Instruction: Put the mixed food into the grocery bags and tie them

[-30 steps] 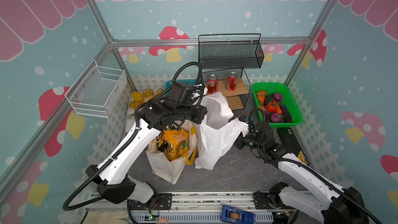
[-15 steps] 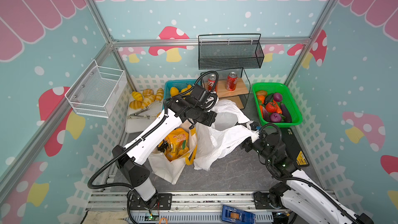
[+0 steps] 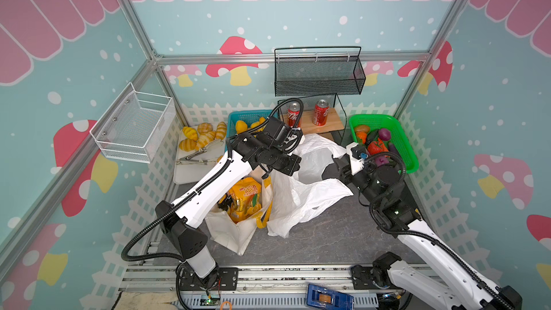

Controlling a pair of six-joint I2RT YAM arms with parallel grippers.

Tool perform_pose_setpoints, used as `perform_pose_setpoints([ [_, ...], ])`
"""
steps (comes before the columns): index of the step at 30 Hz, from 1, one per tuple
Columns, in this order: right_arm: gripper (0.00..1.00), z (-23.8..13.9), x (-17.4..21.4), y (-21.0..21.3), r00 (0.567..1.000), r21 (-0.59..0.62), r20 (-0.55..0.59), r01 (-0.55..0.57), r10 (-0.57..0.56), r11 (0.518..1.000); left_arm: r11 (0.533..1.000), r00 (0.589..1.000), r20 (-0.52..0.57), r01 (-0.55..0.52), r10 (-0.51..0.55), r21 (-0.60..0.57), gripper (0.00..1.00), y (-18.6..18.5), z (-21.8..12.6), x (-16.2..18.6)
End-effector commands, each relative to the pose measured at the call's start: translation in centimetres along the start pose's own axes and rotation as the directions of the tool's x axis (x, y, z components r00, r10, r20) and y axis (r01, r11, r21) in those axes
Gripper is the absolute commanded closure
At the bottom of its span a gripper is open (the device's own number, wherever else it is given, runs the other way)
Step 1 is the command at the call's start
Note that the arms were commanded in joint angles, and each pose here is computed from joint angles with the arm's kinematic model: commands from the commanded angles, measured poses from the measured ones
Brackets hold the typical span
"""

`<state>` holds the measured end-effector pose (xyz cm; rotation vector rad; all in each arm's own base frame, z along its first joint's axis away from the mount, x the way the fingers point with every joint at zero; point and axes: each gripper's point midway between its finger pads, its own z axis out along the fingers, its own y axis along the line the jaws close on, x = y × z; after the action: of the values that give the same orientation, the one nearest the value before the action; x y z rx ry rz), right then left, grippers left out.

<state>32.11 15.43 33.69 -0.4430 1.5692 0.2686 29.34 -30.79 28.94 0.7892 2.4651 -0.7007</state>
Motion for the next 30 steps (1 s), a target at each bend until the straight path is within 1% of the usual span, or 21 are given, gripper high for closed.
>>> perform_pose_setpoints([
  [1, 0.76, 1.2, 0.4, -2.5, 0.990, 0.044, -0.093, -0.098, 0.102, 0.994, 0.996, 0.996, 0.011, -0.089, 0.089, 0.028, 1.00, -0.8, -0.6, -0.1],
  [2, 0.78, 1.7, 0.8, -3.0, 0.983, 0.034, -0.117, -0.139, 0.142, 0.990, 0.994, 0.995, 0.013, -0.103, 0.102, 0.031, 1.00, -0.8, -0.6, 0.0],
  [4, 0.76, 2.5, 1.2, -3.4, 0.965, 0.006, -0.155, -0.213, 0.212, 0.977, 0.992, 0.993, 0.015, -0.122, 0.121, 0.026, 1.00, -0.7, -0.5, 0.1],
  [7, 0.71, 3.2, 1.5, -2.2, 0.951, -0.072, -0.198, -0.257, 0.239, 0.964, 0.992, 0.992, 0.016, -0.124, 0.124, 0.036, 1.00, -0.7, -0.2, 0.0],
  [9, 0.64, 3.1, 1.4, -1.4, 0.949, -0.115, -0.207, -0.264, 0.237, 0.958, 0.993, 0.994, 0.018, -0.110, 0.109, 0.036, 1.00, -0.5, 0.1, -0.1],
  [10, 0.60, 2.7, 1.2, -1.4, 0.950, -0.117, -0.206, -0.262, 0.235, 0.958, 0.995, 0.995, 0.020, -0.097, 0.096, 0.035, 1.00, -0.3, 0.2, -0.2],
  [11, 0.53, 2.2, 0.9, -1.3, 0.953, -0.120, -0.199, -0.256, 0.229, 0.959, 0.996, 0.997, 0.024, -0.081, 0.080, 0.033, 1.00, -0.1, 0.2, -0.4],
  [14, 0.40, 0.5, 0.0, -1.2, 0.959, -0.115, -0.186, -0.236, 0.213, 0.965, 0.999, 0.999, 0.036, -0.019, 0.018, 0.030, 1.00, 0.8, 0.3, -0.7],
  [18, 0.29, -1.8, -0.7, -0.2, 0.961, -0.157, -0.191, -0.233, 0.202, 0.960, 0.999, 0.997, 0.064, 0.035, -0.037, 0.028, 1.00, 1.6, 0.0, -1.2],
  [19, 0.26, -2.4, -1.1, 0.3, 0.962, -0.183, -0.184, -0.233, 0.199, 0.955, 0.999, 0.997, 0.070, 0.040, -0.042, 0.028, 1.00, 1.6, -0.2, -1.3],
  [21, 0.23, -3.5, -2.0, 1.6, 0.968, -0.254, -0.161, -0.231, 0.194, 0.939, 0.999, 0.996, 0.079, 0.037, -0.039, 0.029, 1.00, 1.6, -0.4, -1.4],
  [24, 0.23, -5.1, -3.2, 4.0, 0.976, -0.402, -0.134, -0.213, 0.173, 0.891, 0.999, 0.996, 0.085, 0.035, -0.037, 0.022, 1.00, 1.8, -0.6, -1.4],
  [27, 0.23, -6.6, -3.8, 6.1, 0.980, -0.525, -0.111, -0.199, 0.165, 0.827, 0.999, 0.996, 0.085, 0.036, -0.039, 0.029, 1.00, 1.8, -0.6, -1.5],
  [30, 0.22, -7.8, -4.7, 8.1, 0.979, -0.650, -0.069, -0.189, 0.191, 0.736, 0.999, 0.996, 0.087, 0.030, -0.033, 0.036, 1.00, 1.7, -0.7, -1.6],
])
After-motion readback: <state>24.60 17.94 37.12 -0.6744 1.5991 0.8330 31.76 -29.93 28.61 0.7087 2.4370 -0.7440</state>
